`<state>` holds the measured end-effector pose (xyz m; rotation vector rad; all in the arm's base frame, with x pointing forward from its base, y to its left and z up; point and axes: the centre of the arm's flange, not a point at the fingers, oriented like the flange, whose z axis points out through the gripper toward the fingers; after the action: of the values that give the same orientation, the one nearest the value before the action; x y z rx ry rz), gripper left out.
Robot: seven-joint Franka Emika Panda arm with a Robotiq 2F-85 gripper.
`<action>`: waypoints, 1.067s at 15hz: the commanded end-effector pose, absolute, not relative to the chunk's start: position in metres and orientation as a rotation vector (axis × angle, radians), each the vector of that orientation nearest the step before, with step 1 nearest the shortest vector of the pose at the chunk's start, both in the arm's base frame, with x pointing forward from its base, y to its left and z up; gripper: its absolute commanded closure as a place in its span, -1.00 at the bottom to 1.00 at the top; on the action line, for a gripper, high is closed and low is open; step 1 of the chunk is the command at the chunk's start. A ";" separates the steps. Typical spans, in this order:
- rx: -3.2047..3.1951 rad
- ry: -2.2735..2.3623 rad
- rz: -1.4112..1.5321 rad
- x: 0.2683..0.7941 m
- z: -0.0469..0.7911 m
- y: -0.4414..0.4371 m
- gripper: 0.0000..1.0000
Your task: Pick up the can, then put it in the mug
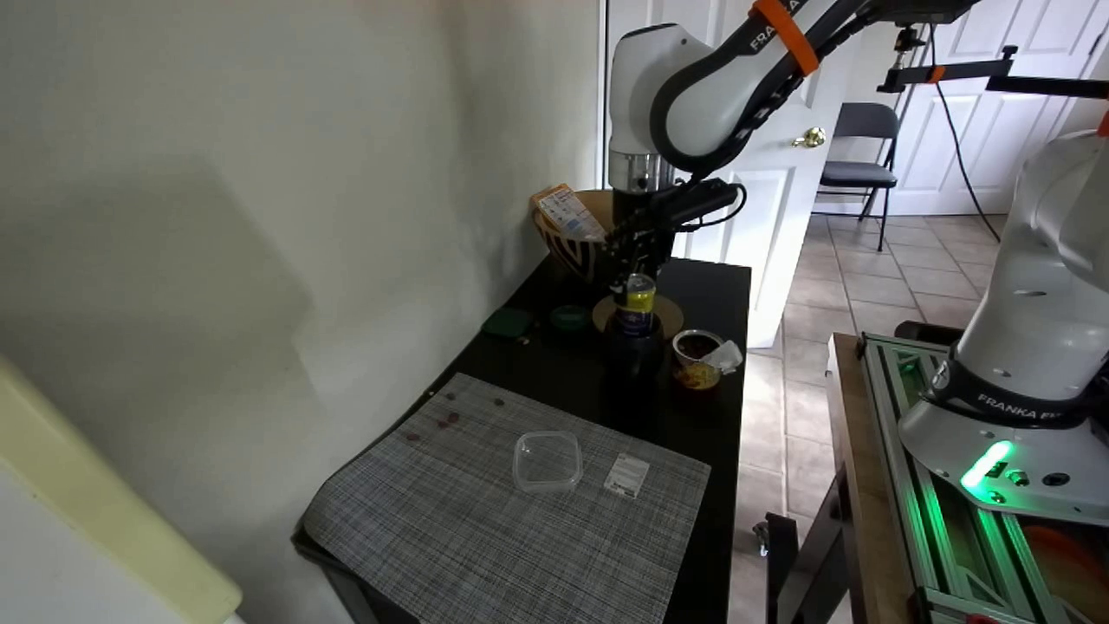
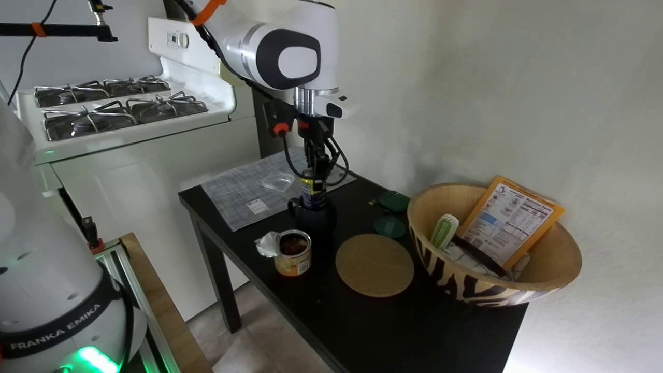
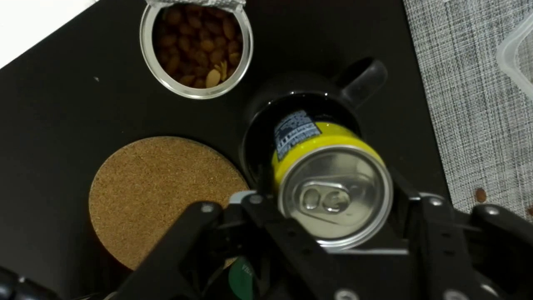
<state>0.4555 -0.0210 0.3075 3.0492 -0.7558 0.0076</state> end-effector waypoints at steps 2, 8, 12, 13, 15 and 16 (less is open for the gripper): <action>3.040 -0.765 0.036 0.453 0.300 -0.016 0.23; 3.028 -0.763 0.023 0.454 0.290 -0.018 0.23; 3.018 -0.755 0.026 0.455 0.286 -0.019 0.23; 3.016 -0.753 0.026 0.456 0.285 -0.019 0.23; 3.014 -0.755 0.019 0.456 0.283 -0.019 0.23; 3.013 -0.757 0.014 0.456 0.282 -0.020 0.23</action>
<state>0.4575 -0.0214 0.2838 3.0295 -0.7437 -0.0152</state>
